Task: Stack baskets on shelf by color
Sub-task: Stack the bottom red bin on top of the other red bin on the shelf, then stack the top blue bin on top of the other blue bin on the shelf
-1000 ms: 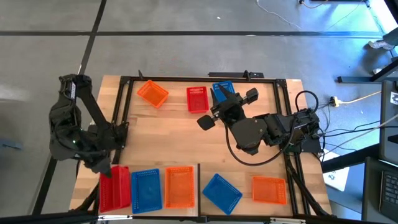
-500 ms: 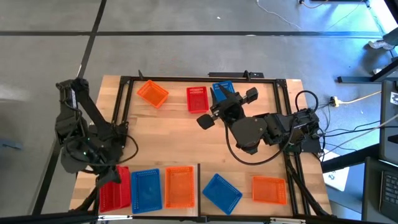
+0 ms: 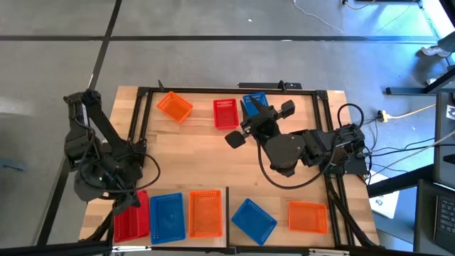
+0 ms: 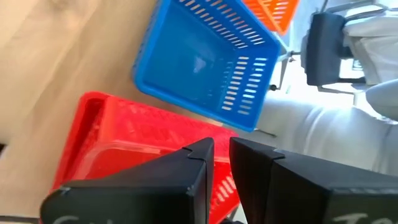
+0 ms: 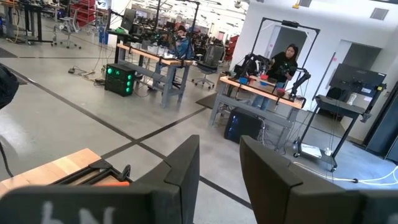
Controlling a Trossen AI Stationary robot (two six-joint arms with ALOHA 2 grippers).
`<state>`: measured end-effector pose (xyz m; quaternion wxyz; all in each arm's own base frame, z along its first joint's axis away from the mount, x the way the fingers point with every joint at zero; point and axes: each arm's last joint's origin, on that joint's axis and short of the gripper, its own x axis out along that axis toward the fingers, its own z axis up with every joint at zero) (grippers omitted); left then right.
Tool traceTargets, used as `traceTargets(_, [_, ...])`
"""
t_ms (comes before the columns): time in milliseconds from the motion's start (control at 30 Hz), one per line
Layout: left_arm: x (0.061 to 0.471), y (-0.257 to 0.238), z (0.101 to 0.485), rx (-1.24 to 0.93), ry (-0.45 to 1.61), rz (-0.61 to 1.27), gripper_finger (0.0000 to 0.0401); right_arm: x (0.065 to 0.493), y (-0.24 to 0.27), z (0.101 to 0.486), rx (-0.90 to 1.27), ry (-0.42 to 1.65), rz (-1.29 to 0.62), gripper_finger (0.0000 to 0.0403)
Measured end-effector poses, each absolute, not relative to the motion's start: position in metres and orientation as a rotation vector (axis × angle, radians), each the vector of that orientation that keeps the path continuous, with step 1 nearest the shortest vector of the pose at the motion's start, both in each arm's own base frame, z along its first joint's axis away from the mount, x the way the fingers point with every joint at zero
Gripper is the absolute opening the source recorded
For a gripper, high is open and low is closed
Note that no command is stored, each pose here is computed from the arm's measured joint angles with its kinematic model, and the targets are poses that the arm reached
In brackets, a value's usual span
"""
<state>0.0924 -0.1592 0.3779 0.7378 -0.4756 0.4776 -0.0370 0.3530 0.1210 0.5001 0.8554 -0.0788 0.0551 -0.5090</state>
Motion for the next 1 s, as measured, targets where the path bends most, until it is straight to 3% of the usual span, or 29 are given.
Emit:
traceTargets(500, [0.093,-0.162,0.376,-1.051,1.094,-0.088,0.0043,0.353,0.121,0.5,-0.171,0.119,-1.07,0.0117])
traceTargets(700, [0.095,-0.151,0.389,-0.99,0.843,-0.138,0.0043,0.351,0.121,0.504,-0.197,0.132,-1.045,0.0117])
traceTargets(1000, [0.095,-0.102,0.396,-0.712,0.552,0.055,0.0043,0.332,0.097,0.525,-0.208,0.144,-0.73,0.0117])
